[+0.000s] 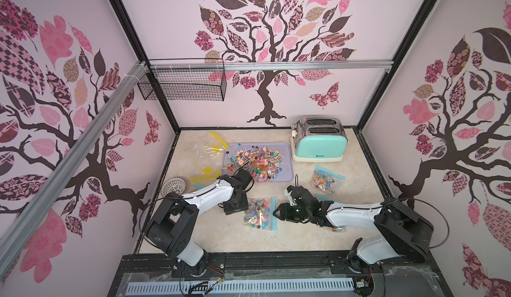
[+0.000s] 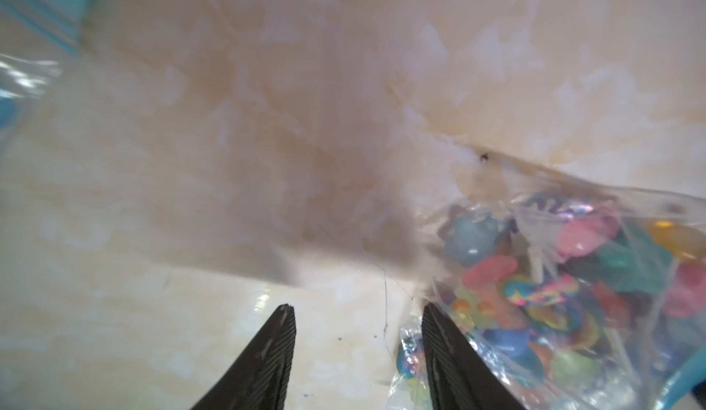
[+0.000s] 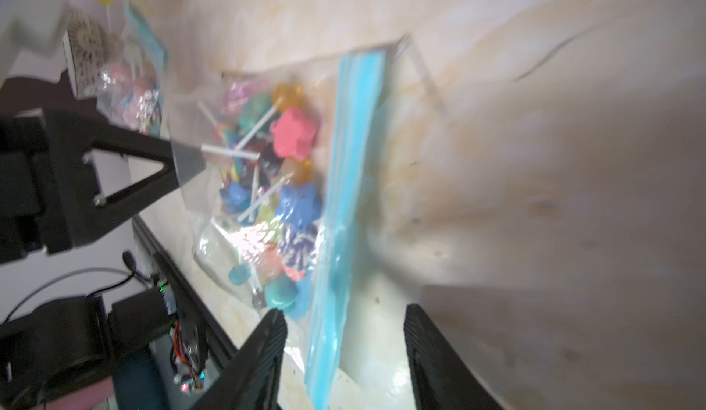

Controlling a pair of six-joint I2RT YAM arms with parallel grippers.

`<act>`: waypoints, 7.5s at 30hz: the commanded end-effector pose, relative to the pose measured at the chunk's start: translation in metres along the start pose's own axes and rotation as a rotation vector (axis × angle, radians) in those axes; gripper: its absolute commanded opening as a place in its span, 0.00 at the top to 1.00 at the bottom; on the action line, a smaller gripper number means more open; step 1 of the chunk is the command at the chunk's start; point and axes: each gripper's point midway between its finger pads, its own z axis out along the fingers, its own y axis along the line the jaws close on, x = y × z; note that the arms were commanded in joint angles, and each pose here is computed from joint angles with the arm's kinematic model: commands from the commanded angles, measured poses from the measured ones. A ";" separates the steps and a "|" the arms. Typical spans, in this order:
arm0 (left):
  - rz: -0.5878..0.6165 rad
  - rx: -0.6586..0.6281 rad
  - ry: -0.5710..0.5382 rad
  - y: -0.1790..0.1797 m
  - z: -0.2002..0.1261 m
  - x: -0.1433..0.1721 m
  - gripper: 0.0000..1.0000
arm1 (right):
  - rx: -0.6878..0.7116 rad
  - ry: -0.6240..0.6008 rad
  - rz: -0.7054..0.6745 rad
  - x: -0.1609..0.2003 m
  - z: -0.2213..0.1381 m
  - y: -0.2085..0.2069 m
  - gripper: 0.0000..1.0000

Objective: Pour candies out of the ziploc bag
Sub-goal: Move the ziploc bag to the center of the board, then open the ziploc bag at the center of the board.

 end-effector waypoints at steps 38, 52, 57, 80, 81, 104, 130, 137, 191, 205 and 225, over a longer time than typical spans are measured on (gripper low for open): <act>0.251 0.026 -0.013 -0.153 0.012 0.058 0.62 | 0.172 -0.208 -0.147 -0.074 -0.090 -0.041 0.59; 0.256 0.018 0.006 -0.155 0.026 0.061 0.72 | 0.165 -0.194 -0.139 -0.069 -0.086 -0.043 0.59; 0.255 0.015 0.009 -0.155 0.028 0.062 0.80 | 0.160 -0.189 -0.138 -0.068 -0.085 -0.043 0.59; 0.292 0.286 0.027 -0.157 0.033 0.078 1.00 | -0.196 0.189 -0.147 -0.001 -0.019 -0.008 0.64; 0.288 0.288 0.024 -0.155 0.032 0.077 1.00 | -0.197 0.203 -0.149 0.004 -0.014 -0.008 0.64; 0.237 0.381 -0.037 -0.147 0.002 0.065 1.00 | -0.232 0.323 -0.058 0.033 0.033 -0.020 0.72; 0.233 0.410 -0.025 -0.146 0.006 0.070 1.00 | -0.304 0.323 -0.047 0.016 0.048 0.001 0.92; 0.237 0.373 -0.034 -0.141 0.007 0.067 0.80 | -0.324 0.318 -0.055 0.017 0.044 0.004 1.00; 0.261 0.241 -0.053 -0.142 0.034 0.058 1.00 | -0.238 0.298 0.007 0.028 0.043 -0.020 1.00; 0.165 0.267 -0.134 -0.133 0.017 0.049 1.00 | 0.021 0.256 0.046 0.029 0.047 -0.068 1.00; 0.211 0.290 -0.102 -0.147 0.026 0.052 0.85 | 0.001 0.277 0.043 0.030 0.052 -0.063 1.00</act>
